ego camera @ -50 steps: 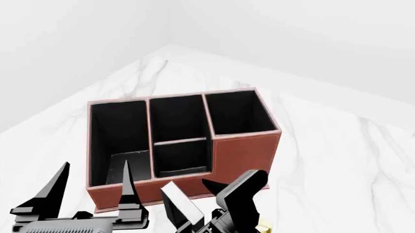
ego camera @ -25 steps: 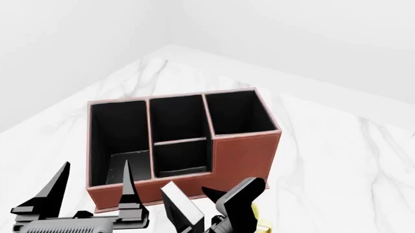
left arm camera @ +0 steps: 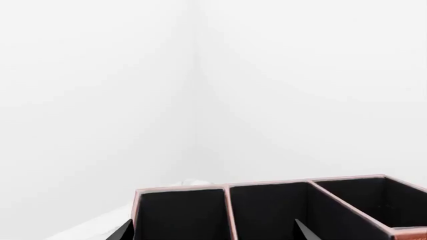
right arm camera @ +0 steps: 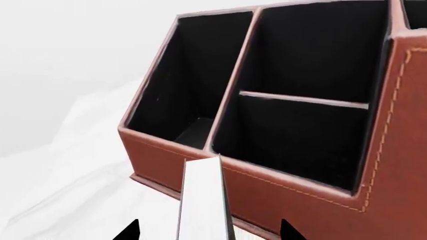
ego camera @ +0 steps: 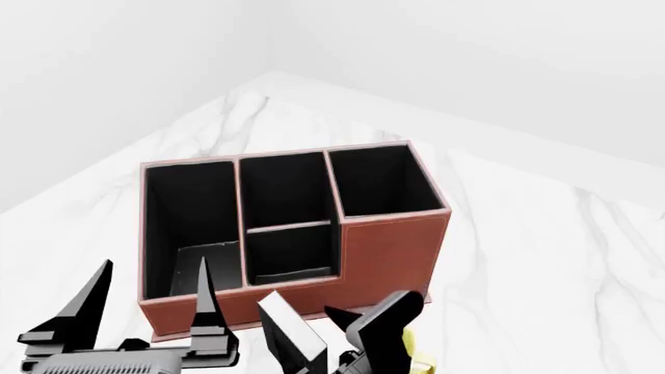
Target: Pick up the book and place it in the right compartment of the caddy.
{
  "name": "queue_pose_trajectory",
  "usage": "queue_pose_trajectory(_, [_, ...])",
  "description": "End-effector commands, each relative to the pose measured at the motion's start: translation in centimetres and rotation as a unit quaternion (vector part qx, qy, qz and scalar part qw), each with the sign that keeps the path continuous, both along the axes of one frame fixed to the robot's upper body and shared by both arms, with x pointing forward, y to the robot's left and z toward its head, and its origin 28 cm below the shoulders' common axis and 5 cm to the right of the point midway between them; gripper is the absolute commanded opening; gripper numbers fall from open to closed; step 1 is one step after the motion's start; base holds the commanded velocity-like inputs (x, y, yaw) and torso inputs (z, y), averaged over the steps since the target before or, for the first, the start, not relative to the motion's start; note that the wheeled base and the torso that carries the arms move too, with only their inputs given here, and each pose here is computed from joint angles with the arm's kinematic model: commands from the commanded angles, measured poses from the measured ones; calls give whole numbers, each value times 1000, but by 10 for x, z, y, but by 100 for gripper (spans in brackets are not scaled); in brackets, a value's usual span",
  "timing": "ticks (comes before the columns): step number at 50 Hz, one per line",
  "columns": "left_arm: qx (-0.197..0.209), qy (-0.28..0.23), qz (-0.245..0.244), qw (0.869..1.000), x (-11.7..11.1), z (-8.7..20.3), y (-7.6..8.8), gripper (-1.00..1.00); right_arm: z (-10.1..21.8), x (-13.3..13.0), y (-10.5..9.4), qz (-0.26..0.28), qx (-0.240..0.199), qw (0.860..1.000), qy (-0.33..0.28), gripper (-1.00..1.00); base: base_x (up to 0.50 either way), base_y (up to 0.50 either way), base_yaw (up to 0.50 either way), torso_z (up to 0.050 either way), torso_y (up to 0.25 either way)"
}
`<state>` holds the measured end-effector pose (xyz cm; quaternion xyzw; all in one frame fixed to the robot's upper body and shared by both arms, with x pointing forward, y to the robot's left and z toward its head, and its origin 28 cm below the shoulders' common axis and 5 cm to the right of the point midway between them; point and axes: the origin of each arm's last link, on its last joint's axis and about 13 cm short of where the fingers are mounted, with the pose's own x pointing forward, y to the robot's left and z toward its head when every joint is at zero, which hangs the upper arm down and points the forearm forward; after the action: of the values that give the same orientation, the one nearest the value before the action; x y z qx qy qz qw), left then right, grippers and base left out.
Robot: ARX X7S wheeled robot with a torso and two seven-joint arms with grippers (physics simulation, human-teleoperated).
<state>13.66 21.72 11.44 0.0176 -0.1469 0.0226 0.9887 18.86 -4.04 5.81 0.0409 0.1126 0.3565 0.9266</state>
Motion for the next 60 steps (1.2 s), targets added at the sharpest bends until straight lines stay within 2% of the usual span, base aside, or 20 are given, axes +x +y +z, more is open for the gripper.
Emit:
queue_pose_trajectory(1, [0,0,0,1000,-1,0,0,100,-5,-1,0,-1,-1,1000,5,100,0,0,0,0,0])
queue_pose_trajectory(57, [0,1,1,1000,1,0,-1,100,-14,-3,2,6,-15,999,32,100,0,0,0,0,0])
queue_pose_trajectory(58, [0,1,0,1000,0,0,-1,100,-14,-3,2,6,-15,999,32,-100,0,0,0,0,0])
queue_pose_trajectory(60, [0,1,0,1000,0,0,-1,100,-14,-3,2,7,-14,999,31,-100,0,0,0,0,0])
